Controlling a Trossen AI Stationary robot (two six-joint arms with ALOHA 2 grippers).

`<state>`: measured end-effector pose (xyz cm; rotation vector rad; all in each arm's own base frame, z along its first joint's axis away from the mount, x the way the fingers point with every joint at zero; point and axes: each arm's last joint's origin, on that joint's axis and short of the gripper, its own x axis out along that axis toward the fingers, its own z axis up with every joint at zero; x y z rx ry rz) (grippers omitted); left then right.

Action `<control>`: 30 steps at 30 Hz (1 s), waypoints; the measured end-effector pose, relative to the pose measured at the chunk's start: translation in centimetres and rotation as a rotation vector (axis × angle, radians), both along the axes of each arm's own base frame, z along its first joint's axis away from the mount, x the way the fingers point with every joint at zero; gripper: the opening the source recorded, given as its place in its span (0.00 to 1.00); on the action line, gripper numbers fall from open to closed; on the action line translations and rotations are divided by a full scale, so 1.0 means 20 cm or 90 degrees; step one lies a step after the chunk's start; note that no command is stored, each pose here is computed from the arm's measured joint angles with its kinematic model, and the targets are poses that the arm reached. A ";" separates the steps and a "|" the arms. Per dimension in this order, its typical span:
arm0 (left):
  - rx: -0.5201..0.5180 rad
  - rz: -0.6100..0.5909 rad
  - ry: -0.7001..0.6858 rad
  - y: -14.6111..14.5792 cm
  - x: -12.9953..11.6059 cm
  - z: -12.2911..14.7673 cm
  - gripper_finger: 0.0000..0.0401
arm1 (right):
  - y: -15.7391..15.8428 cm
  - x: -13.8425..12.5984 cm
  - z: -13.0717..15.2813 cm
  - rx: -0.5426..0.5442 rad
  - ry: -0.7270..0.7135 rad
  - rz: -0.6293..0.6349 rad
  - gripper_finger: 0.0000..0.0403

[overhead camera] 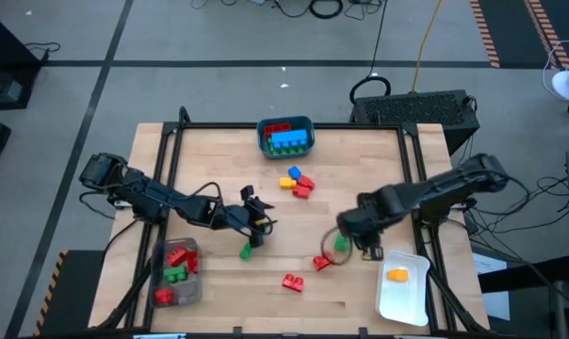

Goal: Sort blocks by size
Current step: Put the blue game piece into the white container

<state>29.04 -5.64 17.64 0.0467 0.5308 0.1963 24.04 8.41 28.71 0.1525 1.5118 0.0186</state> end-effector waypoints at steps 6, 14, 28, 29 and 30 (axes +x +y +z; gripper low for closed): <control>-0.008 0.003 -0.014 0.04 0.02 0.01 0.54 | 0.17 -0.14 0.03 -0.005 0.038 -0.055 0.31; -0.019 -0.032 -0.047 0.07 0.04 0.04 0.54 | 0.40 -0.28 0.01 -0.004 0.053 -0.095 0.31; -0.061 -0.167 -0.100 -0.09 0.21 -0.02 0.54 | 0.66 -0.39 -0.11 -0.039 0.070 -0.217 0.40; -0.058 -0.178 -0.098 -0.11 0.24 -0.03 0.54 | 0.68 -0.39 -0.12 -0.044 0.073 -0.224 0.40; -0.052 -0.191 -0.093 -0.13 0.26 -0.04 0.54 | 0.69 -0.40 -0.14 -0.050 0.077 -0.231 0.41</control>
